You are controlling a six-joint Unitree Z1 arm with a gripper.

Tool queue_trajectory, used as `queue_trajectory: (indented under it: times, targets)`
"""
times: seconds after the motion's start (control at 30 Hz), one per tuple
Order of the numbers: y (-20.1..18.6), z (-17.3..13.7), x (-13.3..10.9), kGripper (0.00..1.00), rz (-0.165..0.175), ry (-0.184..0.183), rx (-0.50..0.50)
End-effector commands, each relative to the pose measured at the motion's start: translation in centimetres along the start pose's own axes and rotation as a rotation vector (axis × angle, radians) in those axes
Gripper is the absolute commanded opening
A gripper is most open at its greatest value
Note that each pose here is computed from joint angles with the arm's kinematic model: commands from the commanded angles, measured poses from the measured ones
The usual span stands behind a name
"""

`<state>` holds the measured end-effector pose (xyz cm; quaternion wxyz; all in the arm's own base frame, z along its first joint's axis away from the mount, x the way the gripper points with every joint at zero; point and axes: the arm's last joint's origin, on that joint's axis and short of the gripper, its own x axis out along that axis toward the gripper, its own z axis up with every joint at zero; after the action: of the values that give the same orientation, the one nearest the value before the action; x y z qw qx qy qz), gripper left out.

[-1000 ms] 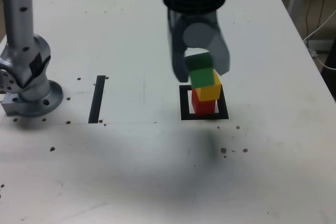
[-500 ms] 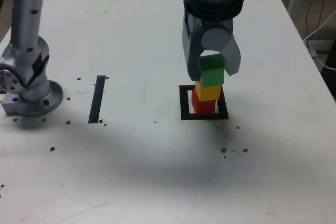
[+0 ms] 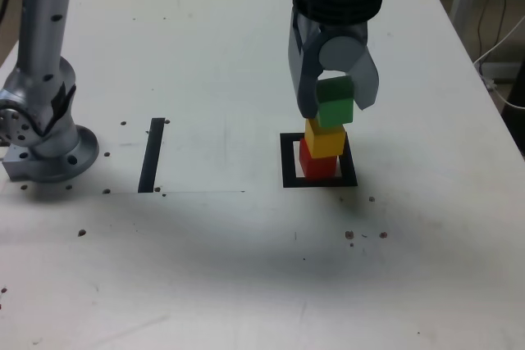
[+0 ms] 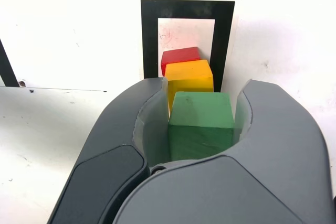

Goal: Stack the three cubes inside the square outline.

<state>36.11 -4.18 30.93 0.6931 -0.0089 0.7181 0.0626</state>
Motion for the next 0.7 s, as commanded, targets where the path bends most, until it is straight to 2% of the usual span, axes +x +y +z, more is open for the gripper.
queue_trajectory:
  times: [0.0, 0.2, 0.37, 0.5, 0.63, 0.67]
  targets:
    - [0.0, 0.1, 0.1, 0.00, 0.001, 0.005, 0.002]
    - [0.0, 0.0, 0.5, 0.01, -0.012, 0.022, 0.006]
    - [0.1, 0.0, 0.9, 0.08, -0.031, 0.043, -0.001]
    - [0.3, 0.2, 1.0, 0.20, -0.039, 0.042, 0.008]
    - [0.4, 0.4, 1.2, 0.38, -0.057, 0.045, 0.027]
    - [0.5, 0.5, 1.2, 0.45, -0.062, 0.045, 0.031]
